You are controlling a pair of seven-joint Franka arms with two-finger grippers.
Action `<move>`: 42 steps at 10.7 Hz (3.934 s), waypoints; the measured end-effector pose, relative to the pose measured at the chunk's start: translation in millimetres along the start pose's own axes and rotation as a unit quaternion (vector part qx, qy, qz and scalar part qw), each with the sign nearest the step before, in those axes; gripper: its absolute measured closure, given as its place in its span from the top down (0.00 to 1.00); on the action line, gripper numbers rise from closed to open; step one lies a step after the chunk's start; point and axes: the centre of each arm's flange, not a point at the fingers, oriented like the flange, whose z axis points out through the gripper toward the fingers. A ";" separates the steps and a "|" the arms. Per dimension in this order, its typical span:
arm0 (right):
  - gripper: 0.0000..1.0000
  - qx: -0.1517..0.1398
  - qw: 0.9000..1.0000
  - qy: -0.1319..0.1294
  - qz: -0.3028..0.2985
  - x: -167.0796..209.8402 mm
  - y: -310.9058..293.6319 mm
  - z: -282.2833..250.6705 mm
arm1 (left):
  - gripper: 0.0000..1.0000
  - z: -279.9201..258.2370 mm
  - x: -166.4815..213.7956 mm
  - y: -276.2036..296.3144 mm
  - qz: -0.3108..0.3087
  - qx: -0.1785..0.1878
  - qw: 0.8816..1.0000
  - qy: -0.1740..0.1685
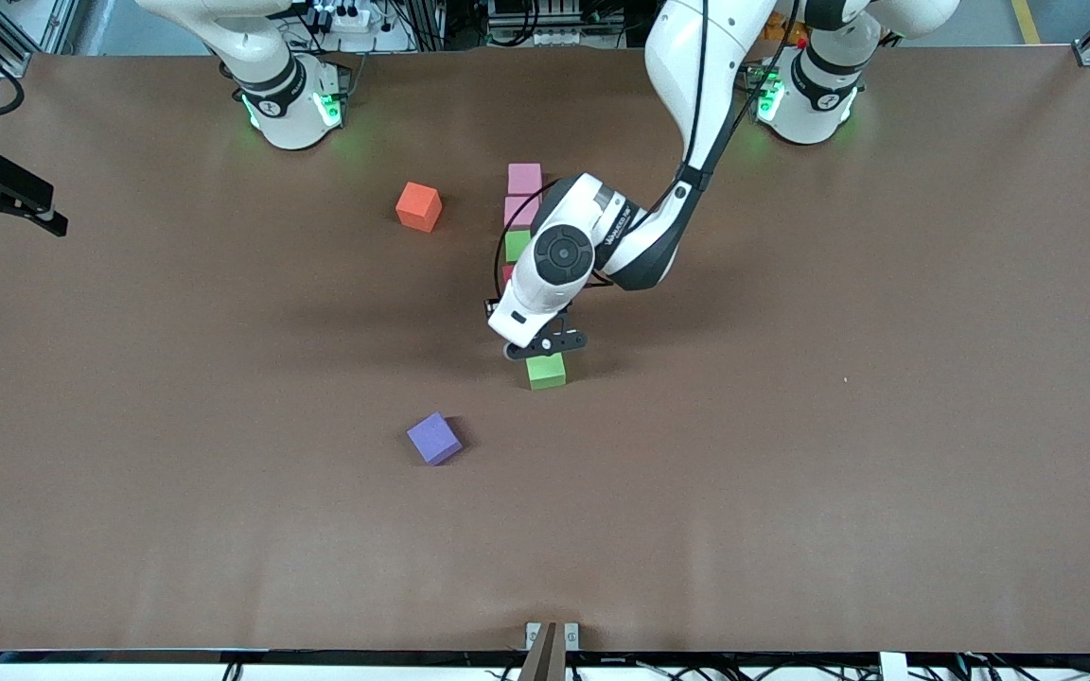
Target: Arrange blocks into number 1
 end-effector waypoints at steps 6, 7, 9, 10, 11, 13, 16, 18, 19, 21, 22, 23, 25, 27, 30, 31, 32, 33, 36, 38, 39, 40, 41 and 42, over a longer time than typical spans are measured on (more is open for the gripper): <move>1.00 0.001 1.000 -0.001 0.005 0.4 4.8 1.5 | 0.54 9.3 -17.8 10.3 0.035 0.015 0.999 0.010; 1.00 0.001 1.000 -0.002 0.005 0.7 5.0 2.1 | 0.54 11.0 -21.7 12.6 0.042 0.017 0.999 0.012; 1.00 0.002 1.000 -0.002 0.005 1.0 5.1 2.6 | 0.54 14.4 -24.4 13.6 0.046 0.020 0.999 0.012; 1.00 0.002 1.000 -0.002 0.005 1.2 5.1 2.9 | 0.53 17.0 -23.8 12.5 0.045 0.022 0.999 0.011; 1.00 0.002 1.000 -0.002 0.005 1.3 5.1 3.0 | 0.55 19.9 -23.2 11.6 0.045 0.023 0.999 0.011; 1.00 0.003 1.000 -0.002 0.005 1.3 5.0 3.1 | 0.82 21.2 -22.5 11.5 0.044 0.021 0.999 0.013; 1.00 0.003 1.000 -0.003 0.005 1.5 5.0 3.5 | 1.00 19.0 -22.3 13.2 0.045 0.018 0.999 0.016; 1.00 0.003 1.000 -0.003 0.005 1.6 5.3 3.5 | 1.00 5.8 -21.7 18.9 0.046 0.006 0.999 0.023; 1.00 0.003 1.000 -0.003 0.005 1.6 5.3 3.6 | 1.00 -14.1 -17.8 22.2 0.042 -0.006 0.999 0.032; 1.00 0.003 1.000 -0.003 0.005 1.6 5.6 3.8 | 1.00 -84.5 7.1 10.9 0.030 -0.022 0.998 0.052; 1.00 0.003 1.000 -0.003 0.005 1.6 5.8 3.8 | 1.00 -128.2 25.5 -7.1 0.021 -0.017 0.998 0.063; 1.00 0.003 1.000 -0.003 0.006 1.7 5.9 4.0 | 1.00 -171.8 43.2 -30.6 0.010 -0.007 0.997 0.072; 1.00 0.003 1.000 -0.004 0.006 1.9 6.1 4.3 | 1.00 -252.4 71.7 -86.4 -0.022 0.011 0.996 0.087; 1.00 0.003 1.000 -0.004 0.006 2.1 6.0 4.6 | 1.00 -308.1 92.9 -144.8 -0.024 0.039 0.995 0.092; 1.00 0.004 1.000 -0.005 0.005 3.0 5.9 6.2 | 1.00 -374.6 115.5 -231.3 0.027 0.062 0.994 0.087; 1.00 0.004 1.000 -0.006 0.006 3.3 6.1 6.8 | 1.00 -400.6 120.8 -266.7 0.032 0.062 0.994 0.087; 1.00 0.004 1.000 -0.006 0.006 3.5 6.1 7.2 | 1.00 -423.8 121.3 -300.5 0.035 0.064 0.994 0.082; 1.00 0.004 1.000 -0.006 0.006 3.7 6.0 7.4 | 1.00 -442.2 117.7 -326.0 0.040 0.066 0.994 0.078; 1.00 0.004 1.000 -0.007 0.006 4.0 6.1 7.9 | 1.00 -488.8 98.2 -382.3 0.063 0.071 0.993 0.075; 1.00 0.004 1.000 -0.007 0.006 4.0 6.3 8.0 | 1.00 -511.7 91.1 -413.0 0.047 0.071 0.992 0.089; 1.00 0.004 1.000 -0.007 0.006 4.1 6.3 8.2 | 1.00 -520.2 86.5 -420.2 0.043 0.074 0.992 0.097; 1.00 0.004 1.000 -0.007 0.006 4.1 6.3 8.3 | 1.00 -525.1 82.0 -421.4 0.043 0.080 0.991 0.102; 1.00 0.004 1.000 -0.007 0.006 4.1 6.4 8.3 | 1.00 -525.5 78.8 -417.8 0.047 0.086 0.990 0.103; 1.00 0.004 1.000 -0.007 0.006 4.1 6.4 8.3 | 1.00 -522.6 76.5 -411.0 0.053 0.091 0.989 0.102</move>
